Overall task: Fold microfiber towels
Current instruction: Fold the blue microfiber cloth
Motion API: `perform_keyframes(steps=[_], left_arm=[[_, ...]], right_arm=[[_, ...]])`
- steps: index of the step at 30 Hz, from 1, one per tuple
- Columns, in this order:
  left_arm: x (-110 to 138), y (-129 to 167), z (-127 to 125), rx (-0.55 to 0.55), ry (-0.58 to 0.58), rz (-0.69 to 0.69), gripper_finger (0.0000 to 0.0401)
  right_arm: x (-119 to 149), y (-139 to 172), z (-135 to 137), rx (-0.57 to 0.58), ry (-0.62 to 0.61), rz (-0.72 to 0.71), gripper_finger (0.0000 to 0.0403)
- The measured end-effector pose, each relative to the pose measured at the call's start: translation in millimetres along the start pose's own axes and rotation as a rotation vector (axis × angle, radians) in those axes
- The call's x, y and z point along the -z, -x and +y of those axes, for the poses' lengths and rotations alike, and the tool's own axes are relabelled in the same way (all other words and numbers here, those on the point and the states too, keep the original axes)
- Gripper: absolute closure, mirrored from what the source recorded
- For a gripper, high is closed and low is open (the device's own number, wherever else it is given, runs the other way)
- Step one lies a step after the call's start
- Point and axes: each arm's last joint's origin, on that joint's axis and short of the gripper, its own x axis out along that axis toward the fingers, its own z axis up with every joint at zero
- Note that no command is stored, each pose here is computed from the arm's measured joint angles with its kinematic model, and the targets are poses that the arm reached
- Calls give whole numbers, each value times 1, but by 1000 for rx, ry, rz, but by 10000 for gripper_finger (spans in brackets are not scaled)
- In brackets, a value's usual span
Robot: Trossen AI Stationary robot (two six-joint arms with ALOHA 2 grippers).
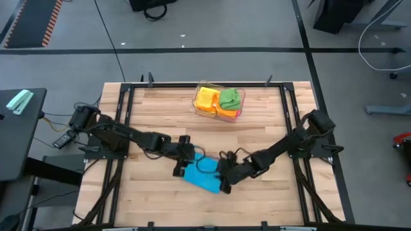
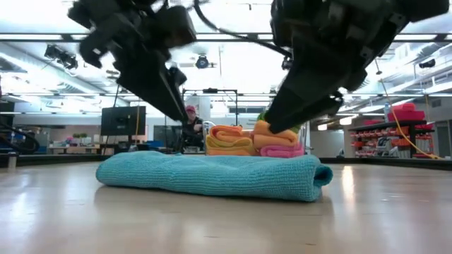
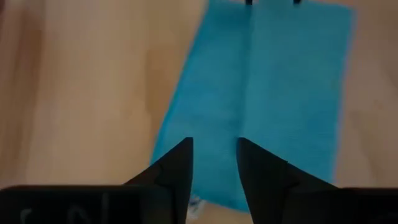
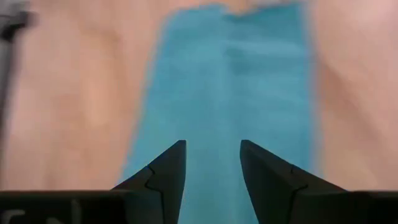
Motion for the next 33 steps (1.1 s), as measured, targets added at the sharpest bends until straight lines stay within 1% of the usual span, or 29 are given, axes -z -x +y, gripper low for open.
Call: perform_keyframes(steps=[1,3,7,10,13,17,20,27,30,33], left_arm=[[1,-1,6,-6,28,14,266],[3,-5,16,19,65,33,255],[9,-15,33,87,138,83,227],[14,-25,41,130,169,117,205],[20,-35,47,146,192,150,184],[28,-45,51,139,208,198,169],[30,-50,51,139,207,208,169],[29,-50,53,139,203,197,196],[30,-52,53,140,202,196,204],[30,-54,51,145,192,189,213]], right_arm=[[-1,4,-4,33,-28,21,242],[-1,8,-11,77,-69,60,240],[2,12,-20,139,-68,137,225],[4,10,-30,173,-108,214,205],[3,5,-38,174,-156,237,183],[3,1,-44,129,-207,252,164],[2,-6,-45,84,-236,259,162],[11,-20,-45,105,-246,267,181],[12,-21,-45,118,-248,261,197],[13,-21,-44,128,-239,257,225]])
